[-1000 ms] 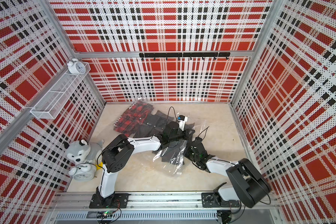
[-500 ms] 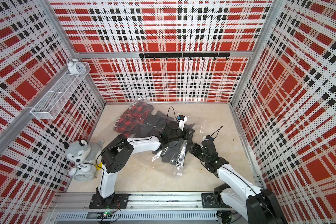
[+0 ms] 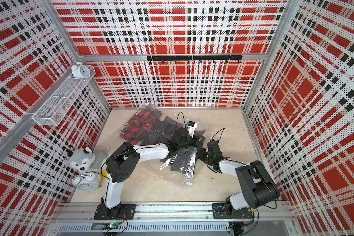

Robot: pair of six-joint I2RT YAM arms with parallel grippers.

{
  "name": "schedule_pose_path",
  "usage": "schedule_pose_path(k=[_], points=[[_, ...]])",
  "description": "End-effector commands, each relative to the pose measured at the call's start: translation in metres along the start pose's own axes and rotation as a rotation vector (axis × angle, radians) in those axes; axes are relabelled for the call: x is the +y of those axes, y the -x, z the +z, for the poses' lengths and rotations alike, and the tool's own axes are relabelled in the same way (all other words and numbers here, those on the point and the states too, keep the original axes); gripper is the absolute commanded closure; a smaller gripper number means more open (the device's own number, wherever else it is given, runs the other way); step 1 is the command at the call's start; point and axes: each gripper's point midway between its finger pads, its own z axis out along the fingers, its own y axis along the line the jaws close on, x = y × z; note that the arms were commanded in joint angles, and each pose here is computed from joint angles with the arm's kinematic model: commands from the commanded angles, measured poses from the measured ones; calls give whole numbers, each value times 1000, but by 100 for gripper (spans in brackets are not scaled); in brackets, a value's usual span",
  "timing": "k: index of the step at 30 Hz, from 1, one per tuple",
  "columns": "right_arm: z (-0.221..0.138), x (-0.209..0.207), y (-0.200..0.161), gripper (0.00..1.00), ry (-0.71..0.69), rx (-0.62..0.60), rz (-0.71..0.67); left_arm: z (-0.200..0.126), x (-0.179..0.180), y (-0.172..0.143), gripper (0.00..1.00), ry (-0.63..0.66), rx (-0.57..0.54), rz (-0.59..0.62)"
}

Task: Place the folded shirt into the vacuum bag
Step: Place the shirt in the vacuum bag.

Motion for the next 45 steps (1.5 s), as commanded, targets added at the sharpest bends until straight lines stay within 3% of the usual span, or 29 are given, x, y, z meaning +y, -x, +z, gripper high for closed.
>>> schedule_pose_path(k=[1, 8, 12, 18, 29, 34, 45], points=[[17, 17, 23, 75, 72, -61, 5, -7, -35, 23, 100, -56, -47, 22], [51, 26, 24, 82, 142, -6, 33, -5, -38, 24, 100, -50, -54, 22], [31, 29, 23, 73, 166, -34, 40, -3, -32, 26, 100, -33, -63, 23], [-3, 15, 12, 70, 136, -53, 38, 1, -22, 31, 100, -20, -71, 19], [-24, 4, -13, 61, 153, -20, 62, 9, -24, 29, 99, -35, -57, 19], [-52, 1, -1, 44, 99, -90, 42, 16, -25, 21, 99, -46, -36, 12], [-108, -37, 42, 40, 38, -227, 81, 37, -44, -12, 94, -96, 37, 5]])
